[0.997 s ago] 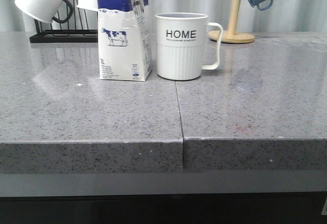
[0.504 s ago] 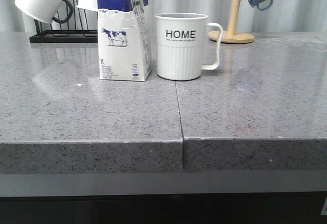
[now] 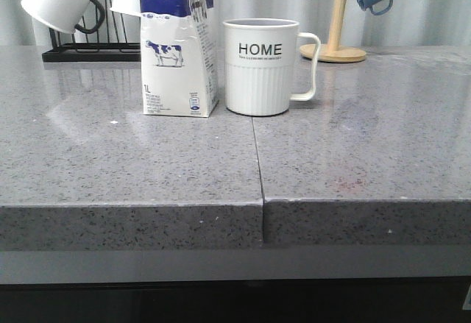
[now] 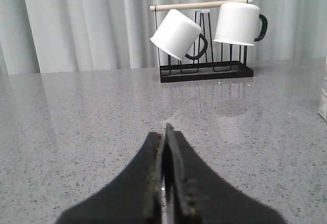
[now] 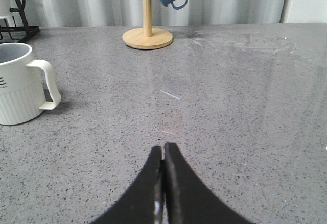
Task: Place milk next to cup
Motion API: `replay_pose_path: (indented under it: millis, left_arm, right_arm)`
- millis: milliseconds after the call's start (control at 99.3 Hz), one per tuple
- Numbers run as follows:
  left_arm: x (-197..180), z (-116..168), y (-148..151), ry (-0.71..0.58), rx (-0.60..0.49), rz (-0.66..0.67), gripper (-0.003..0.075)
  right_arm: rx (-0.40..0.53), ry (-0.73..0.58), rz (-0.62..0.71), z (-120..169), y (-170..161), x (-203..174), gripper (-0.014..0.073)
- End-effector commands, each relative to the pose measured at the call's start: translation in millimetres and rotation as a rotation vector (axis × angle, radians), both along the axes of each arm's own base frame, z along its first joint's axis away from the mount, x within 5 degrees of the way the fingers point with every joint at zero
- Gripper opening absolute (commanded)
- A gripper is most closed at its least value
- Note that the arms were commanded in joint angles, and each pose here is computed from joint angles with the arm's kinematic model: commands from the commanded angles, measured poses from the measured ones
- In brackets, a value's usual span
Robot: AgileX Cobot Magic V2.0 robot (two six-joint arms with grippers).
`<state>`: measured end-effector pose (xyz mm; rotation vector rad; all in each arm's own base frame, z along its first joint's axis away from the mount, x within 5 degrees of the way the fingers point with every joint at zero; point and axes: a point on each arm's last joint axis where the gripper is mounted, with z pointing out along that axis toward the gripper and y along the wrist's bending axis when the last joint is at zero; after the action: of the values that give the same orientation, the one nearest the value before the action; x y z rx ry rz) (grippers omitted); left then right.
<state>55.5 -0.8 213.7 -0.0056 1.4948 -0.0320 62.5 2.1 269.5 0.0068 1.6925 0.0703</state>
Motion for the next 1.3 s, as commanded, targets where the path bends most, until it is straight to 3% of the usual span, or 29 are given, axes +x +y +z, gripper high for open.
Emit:
replay_pose_path:
  millis: [0, 826, 927, 1290]
  left_arm:
    - [-1, -7, -1, -0.069, -0.021, -0.012, -0.0021]
    - [-1, -7, -1, -0.067, -0.021, -0.012, -0.0021]
    - [-1, -7, -1, -0.067, -0.021, -0.012, -0.0021]
    - [-1, -7, -1, -0.069, -0.021, -0.012, -0.0021]
  right_arm:
    - [-0.002, -0.094, -0.004, 15, 0, 0, -0.0068]
    - [-0.026, -0.129, 0.0, 12, 0, -3, -0.0068]
    - [-0.002, -0.163, 0.015, 3, 1, -9, -0.0068]
    - [-0.046, -0.244, 0.033, -37, 2, -14, -0.0068]
